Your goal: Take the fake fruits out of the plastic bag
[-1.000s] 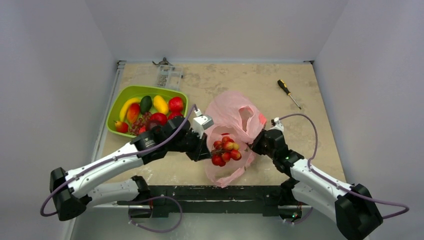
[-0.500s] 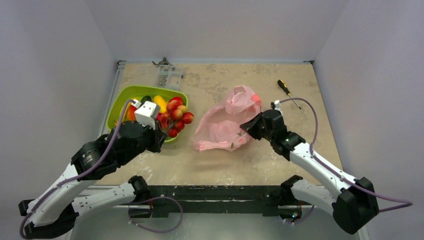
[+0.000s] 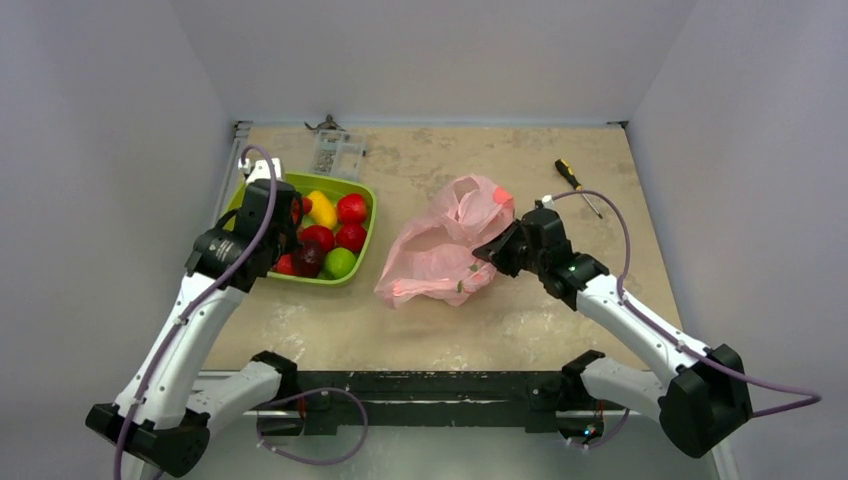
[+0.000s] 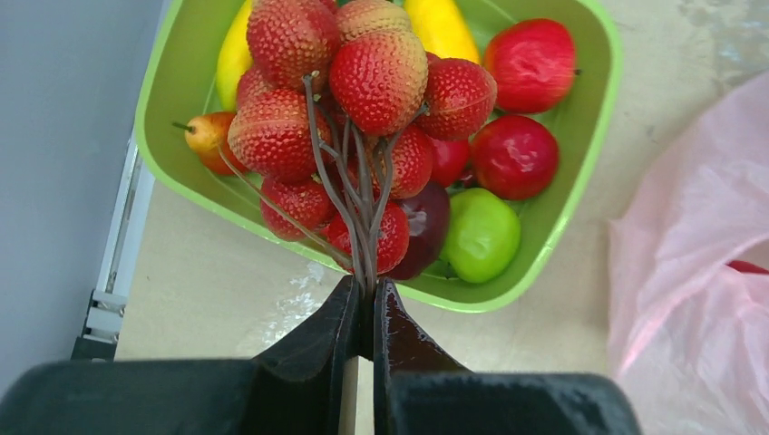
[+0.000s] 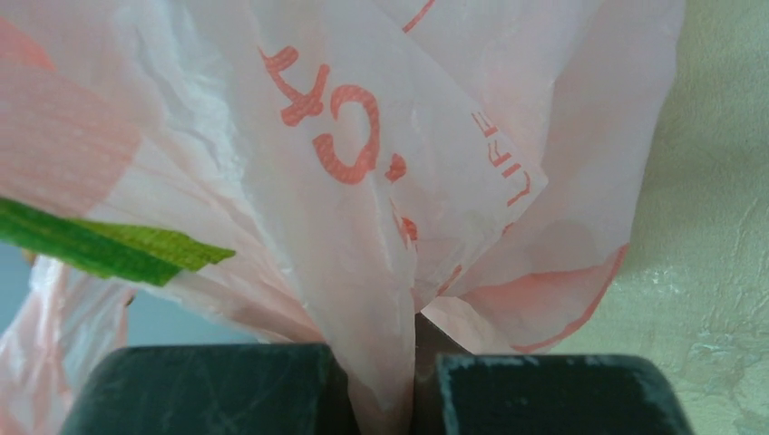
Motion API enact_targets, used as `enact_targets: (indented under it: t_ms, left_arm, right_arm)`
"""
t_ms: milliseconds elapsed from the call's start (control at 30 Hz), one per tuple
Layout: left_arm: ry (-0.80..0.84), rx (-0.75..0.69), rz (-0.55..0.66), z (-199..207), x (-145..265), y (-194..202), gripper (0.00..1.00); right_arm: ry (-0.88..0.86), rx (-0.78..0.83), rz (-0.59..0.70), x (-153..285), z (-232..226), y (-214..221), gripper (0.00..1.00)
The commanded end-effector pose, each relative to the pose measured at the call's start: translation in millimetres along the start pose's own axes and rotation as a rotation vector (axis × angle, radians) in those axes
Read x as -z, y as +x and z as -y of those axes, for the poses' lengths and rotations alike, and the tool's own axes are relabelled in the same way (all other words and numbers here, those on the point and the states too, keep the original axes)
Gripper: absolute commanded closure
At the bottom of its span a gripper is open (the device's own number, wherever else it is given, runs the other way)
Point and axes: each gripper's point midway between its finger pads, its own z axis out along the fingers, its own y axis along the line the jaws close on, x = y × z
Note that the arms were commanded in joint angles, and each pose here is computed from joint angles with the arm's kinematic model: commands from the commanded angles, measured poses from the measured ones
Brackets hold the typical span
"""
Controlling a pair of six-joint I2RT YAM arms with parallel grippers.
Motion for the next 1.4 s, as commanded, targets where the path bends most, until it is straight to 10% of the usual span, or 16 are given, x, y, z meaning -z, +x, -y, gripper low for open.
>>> enact_targets:
  t_ms: [0,333,367,467,533,833,1100,1367]
  left_arm:
    - [-0.008,0.051,-0.018,6,-33,2,1.0]
    - [-0.192,0.119,0.03,-14,-67,-9,1.0]
    - [-0.199,0.134,0.023,-16,-69,-10,0.92]
    - [-0.217,0.169,-0.003,-20,-69,-12,0.16]
    - [-0.209,0.177,-0.012,-20,-65,-12,0.0]
    - [0.152,0.157,-0.09,30,-36,5,0.01]
    - [0.753,0.209,-0.191,118,16,48,0.28]
    - [1.156,0.148,-0.05,176,80,92,0.42]
  right_arm:
    - [-0.06,0.078,0.063,15,-23,-17,1.0]
    - [-0.047,0.142,0.07,17,-7,-14,1.0]
    - [-0.043,0.15,0.069,16,-6,-13,1.0]
    - [-0.036,0.189,0.053,14,0,-10,1.0]
    - [-0.048,0.235,0.029,13,2,-5,1.0]
    - [-0.078,0.455,-0.034,8,18,9,1.0]
    - [-0.282,0.587,-0.096,3,13,35,1.0]
    - [-0.315,0.55,-0.165,-13,31,56,0.93]
